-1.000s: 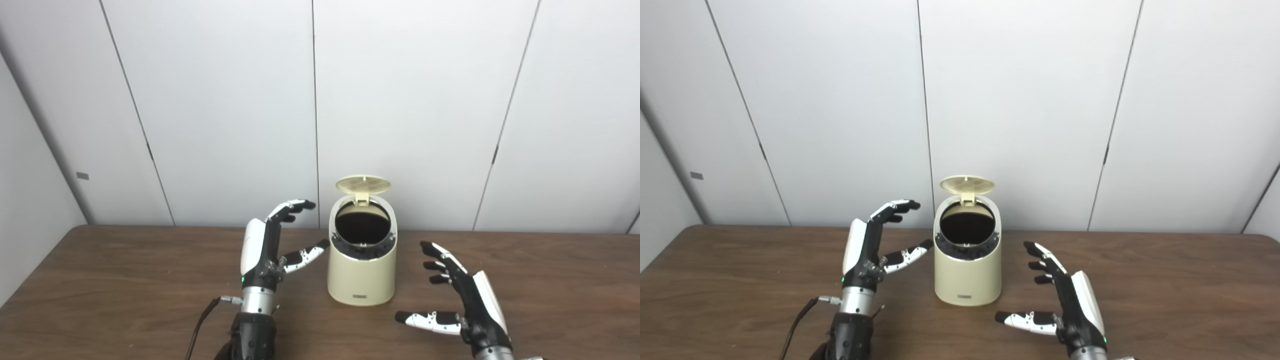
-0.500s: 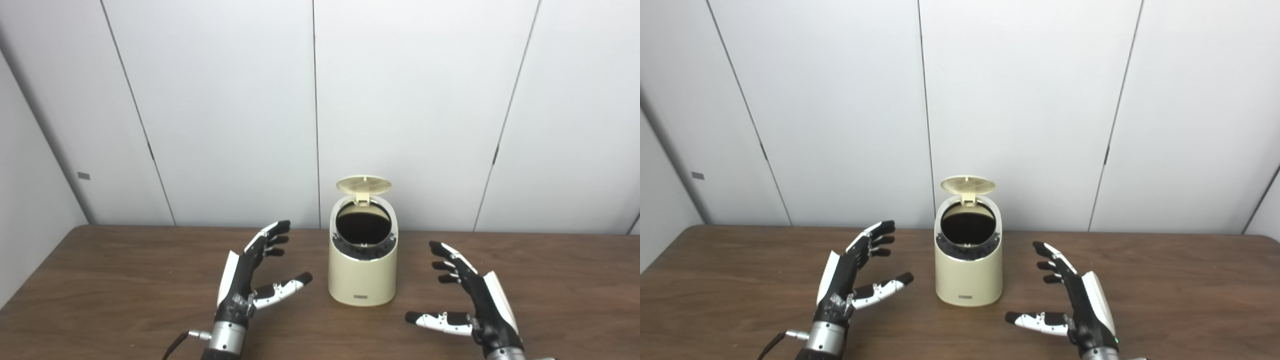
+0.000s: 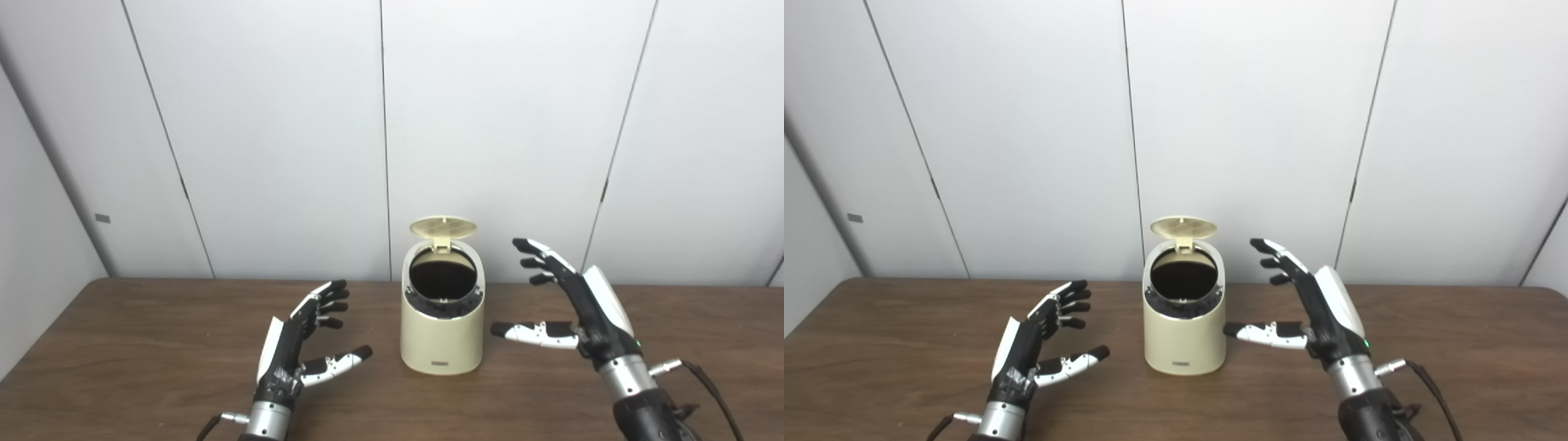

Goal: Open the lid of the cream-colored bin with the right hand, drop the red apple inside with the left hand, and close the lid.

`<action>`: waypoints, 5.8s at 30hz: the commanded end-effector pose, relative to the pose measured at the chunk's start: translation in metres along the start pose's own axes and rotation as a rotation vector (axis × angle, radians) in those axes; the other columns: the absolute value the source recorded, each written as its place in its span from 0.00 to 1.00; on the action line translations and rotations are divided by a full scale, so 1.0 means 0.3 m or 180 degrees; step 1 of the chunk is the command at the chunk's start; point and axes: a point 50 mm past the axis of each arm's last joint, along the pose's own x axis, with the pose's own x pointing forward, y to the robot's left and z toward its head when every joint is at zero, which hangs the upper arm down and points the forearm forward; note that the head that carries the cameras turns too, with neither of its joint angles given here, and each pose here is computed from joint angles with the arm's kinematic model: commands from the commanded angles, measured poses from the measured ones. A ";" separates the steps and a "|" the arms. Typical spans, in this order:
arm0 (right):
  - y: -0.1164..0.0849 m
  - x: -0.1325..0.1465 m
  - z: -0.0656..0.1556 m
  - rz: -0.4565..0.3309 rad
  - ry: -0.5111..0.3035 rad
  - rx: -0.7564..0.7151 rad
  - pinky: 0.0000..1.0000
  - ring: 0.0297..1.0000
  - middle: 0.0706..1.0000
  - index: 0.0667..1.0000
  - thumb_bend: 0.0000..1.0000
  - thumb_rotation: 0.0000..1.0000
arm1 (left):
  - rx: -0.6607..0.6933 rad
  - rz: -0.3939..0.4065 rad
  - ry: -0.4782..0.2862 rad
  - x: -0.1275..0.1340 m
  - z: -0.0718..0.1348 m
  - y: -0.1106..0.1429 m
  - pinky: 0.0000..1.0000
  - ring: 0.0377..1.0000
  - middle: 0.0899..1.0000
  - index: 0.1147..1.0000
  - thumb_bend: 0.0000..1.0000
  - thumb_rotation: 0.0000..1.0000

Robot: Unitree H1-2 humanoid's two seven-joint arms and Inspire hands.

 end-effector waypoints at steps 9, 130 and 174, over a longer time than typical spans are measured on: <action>-0.144 0.250 0.213 0.0155 -0.0528 -0.0842 0.65 0.84 0.87 0.86 0.65 0.52 | -0.0010 -0.0010 0.0238 -0.051 -0.073 -0.017 0.63 0.73 0.76 0.76 0.71 0.00; -0.007 0.158 0.226 0.1152 -0.0722 -0.1594 0.83 0.84 0.69 0.70 0.66 0.45 | -0.0001 -0.0057 0.0240 -0.057 -0.032 0.009 0.64 0.73 0.76 0.75 0.71 0.00; 0.032 0.133 0.231 0.1639 -0.0465 -0.1753 0.85 0.86 0.70 0.72 0.69 0.45 | -0.0007 -0.0058 0.0219 -0.057 -0.015 0.016 0.62 0.71 0.75 0.75 0.70 0.00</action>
